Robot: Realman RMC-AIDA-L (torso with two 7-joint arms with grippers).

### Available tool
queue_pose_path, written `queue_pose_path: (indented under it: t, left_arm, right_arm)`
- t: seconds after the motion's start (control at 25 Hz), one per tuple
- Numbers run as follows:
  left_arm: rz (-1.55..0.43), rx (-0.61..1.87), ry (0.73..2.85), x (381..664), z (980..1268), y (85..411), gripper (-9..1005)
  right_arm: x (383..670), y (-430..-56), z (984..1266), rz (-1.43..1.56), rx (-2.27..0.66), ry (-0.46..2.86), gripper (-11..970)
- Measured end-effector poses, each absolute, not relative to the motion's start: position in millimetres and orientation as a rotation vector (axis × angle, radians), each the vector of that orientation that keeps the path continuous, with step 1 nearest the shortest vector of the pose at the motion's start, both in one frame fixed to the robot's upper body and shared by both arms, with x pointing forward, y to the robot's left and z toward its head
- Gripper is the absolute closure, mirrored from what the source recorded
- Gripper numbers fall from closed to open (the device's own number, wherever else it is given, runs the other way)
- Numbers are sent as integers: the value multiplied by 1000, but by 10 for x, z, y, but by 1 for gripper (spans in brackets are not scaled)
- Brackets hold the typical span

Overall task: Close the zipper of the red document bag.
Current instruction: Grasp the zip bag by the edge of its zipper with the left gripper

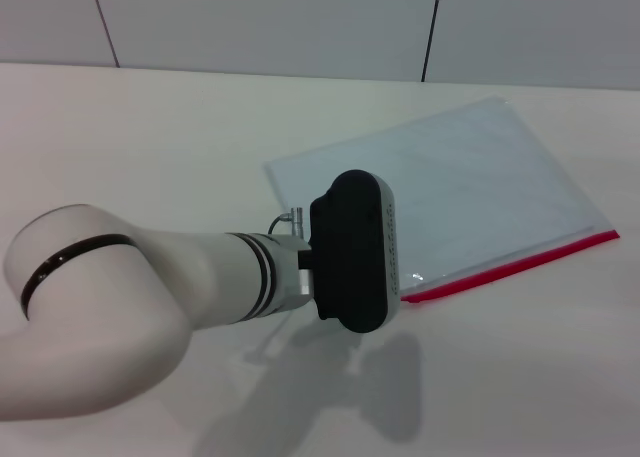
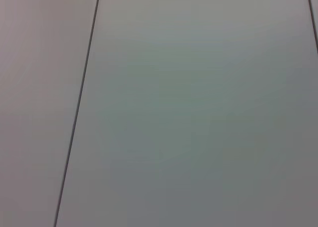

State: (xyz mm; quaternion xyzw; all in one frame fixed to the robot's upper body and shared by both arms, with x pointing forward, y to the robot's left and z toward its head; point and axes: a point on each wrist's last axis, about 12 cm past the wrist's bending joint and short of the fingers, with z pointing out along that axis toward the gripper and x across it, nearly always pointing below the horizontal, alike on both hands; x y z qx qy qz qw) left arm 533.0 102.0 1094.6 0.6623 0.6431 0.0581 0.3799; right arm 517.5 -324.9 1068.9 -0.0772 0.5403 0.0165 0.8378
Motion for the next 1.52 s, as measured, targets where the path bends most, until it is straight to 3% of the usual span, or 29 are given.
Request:
queue_pose_path:
  t: [0.28,0.8,1.08,1.52]
  left_arm:
    - [150,1664,1648,5401,10858,1049,208]
    - [143,1612,1660,5461,10807,1095,819]
    - [136,1512,1636,5493,10820,1162,885]
    - [160,1316,1434,5350,10844,1326,942]
  right_arm:
    - [5168,-3253,10689,34,-162,1141,75]
    - [5153,-3256,10695,34,-162,1132,75]
    - [5164,-3181,10695,68,-255,1133,74]
    - [5348,-2759,10757,256,-880,1068,76]
